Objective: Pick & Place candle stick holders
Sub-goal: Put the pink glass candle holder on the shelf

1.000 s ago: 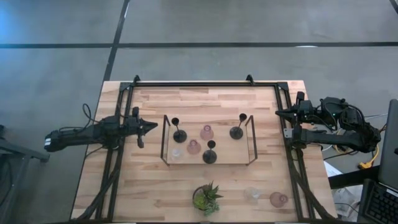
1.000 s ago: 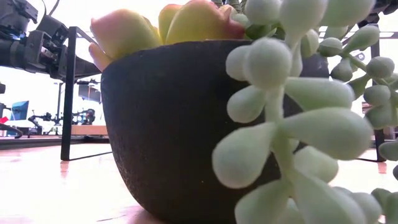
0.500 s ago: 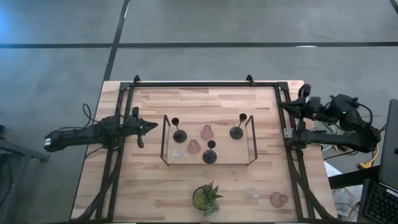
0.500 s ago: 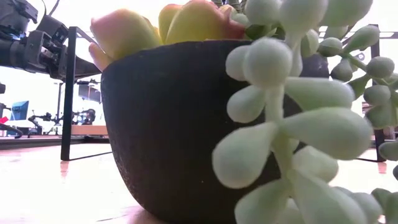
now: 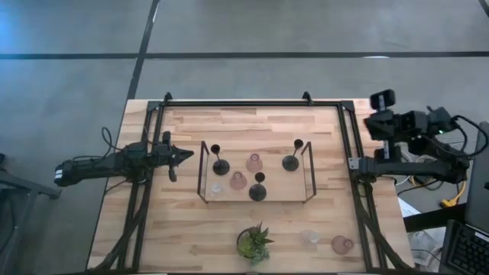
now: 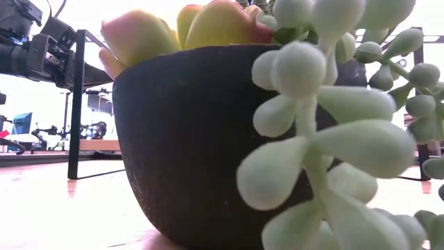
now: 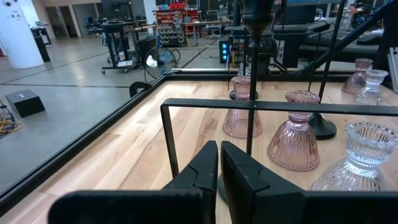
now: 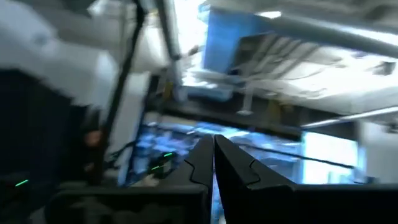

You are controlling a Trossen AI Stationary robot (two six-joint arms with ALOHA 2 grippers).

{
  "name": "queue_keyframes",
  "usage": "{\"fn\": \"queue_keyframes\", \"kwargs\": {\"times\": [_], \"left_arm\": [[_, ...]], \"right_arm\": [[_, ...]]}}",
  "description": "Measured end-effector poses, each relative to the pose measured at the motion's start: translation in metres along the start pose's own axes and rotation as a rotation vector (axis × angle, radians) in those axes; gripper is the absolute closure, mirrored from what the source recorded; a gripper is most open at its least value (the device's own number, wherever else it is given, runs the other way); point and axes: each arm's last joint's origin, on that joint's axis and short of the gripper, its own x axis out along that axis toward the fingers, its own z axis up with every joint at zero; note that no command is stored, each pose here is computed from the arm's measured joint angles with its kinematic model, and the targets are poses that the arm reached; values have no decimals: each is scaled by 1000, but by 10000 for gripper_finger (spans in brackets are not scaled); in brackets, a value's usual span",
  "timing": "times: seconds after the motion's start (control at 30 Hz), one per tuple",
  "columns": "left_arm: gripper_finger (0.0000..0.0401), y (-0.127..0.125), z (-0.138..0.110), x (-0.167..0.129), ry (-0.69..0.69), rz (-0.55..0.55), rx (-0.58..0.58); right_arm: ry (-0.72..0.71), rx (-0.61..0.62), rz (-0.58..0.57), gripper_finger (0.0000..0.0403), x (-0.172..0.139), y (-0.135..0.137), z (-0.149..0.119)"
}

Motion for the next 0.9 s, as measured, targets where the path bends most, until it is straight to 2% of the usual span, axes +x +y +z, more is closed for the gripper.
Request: {"fn": "queue_keyframes", "kwargs": {"times": [0.13,0.2,0.3,0.37,0.53,0.63,0.7,0.83,0.9], "left_arm": [[377,0,0,0,0,0,0],[378,0,0,0,0,0,0],[376,0,0,0,-2,0,0],[376,0,0,0,-3,0,0],[378,0,0,0,-4,1,-1],[376,0,0,0,-4,1,-1],[376,0,0,0,-5,1,-1],[378,0,1,0,-6,1,-1],[377,0,1,0,-6,1,-1]], "right_arm": [[97,24,167,394,32,-4,0],[245,51,204,394,50,-7,-3],[545,88,225,394,70,-13,-7],[716,165,233,394,82,-16,-6],[1020,391,243,394,99,-14,4],[1139,504,269,394,110,-3,3],[1167,545,292,394,119,7,5],[1220,587,344,394,133,34,7],[1295,574,328,394,137,50,5]]}}
